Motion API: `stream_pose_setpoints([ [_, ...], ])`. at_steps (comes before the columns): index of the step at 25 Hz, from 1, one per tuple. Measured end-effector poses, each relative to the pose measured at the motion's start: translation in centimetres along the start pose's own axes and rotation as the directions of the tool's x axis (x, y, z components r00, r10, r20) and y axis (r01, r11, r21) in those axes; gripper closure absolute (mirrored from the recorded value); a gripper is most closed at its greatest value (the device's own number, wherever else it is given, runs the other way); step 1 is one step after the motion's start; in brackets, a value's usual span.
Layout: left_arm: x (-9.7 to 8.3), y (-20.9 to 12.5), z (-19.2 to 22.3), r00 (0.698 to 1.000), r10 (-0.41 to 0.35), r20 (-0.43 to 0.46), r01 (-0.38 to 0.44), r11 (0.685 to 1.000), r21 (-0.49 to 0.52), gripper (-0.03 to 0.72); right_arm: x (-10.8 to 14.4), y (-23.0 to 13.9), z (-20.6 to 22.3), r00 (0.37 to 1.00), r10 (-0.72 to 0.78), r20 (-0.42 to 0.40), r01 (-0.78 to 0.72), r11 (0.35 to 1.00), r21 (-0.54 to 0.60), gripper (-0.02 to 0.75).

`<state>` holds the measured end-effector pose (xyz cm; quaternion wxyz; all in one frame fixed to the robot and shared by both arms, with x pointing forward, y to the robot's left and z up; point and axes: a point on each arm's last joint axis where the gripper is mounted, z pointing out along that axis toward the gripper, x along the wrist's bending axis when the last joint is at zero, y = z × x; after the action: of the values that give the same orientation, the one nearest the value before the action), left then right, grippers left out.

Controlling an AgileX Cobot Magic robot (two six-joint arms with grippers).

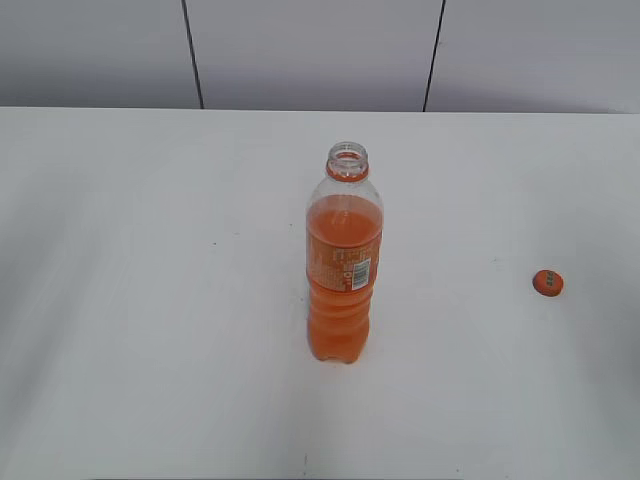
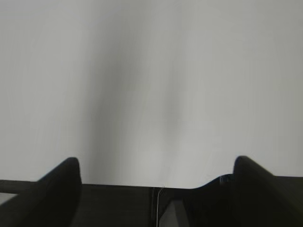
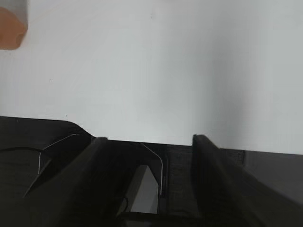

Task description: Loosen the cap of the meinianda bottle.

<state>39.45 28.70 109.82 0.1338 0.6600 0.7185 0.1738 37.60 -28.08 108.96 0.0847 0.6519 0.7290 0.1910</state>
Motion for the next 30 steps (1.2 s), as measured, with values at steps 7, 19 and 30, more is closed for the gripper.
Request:
stream_pose_setpoints([
  [7, 2.1, -7.6, -3.4, 0.997, 0.010, 0.076, 0.008, 0.972, -0.235, 0.102, 0.5, -6.3, -1.4, 0.999, -0.027, 0.019, 0.030, 0.980, -0.199, 0.320],
  [19, 2.8, -15.7, -3.5, 0.966, 0.198, 0.168, -0.057, 0.794, -0.606, 0.102, 0.9, -13.4, -2.7, 0.989, -0.108, 0.106, 0.148, 0.827, -0.542, 0.320],
  [30, 2.8, -16.5, -3.5, 0.958, 0.206, 0.198, -0.036, 0.774, -0.632, 0.102, 0.9, -15.0, -2.2, 0.986, -0.108, 0.130, 0.165, 0.773, -0.613, 0.320],
])
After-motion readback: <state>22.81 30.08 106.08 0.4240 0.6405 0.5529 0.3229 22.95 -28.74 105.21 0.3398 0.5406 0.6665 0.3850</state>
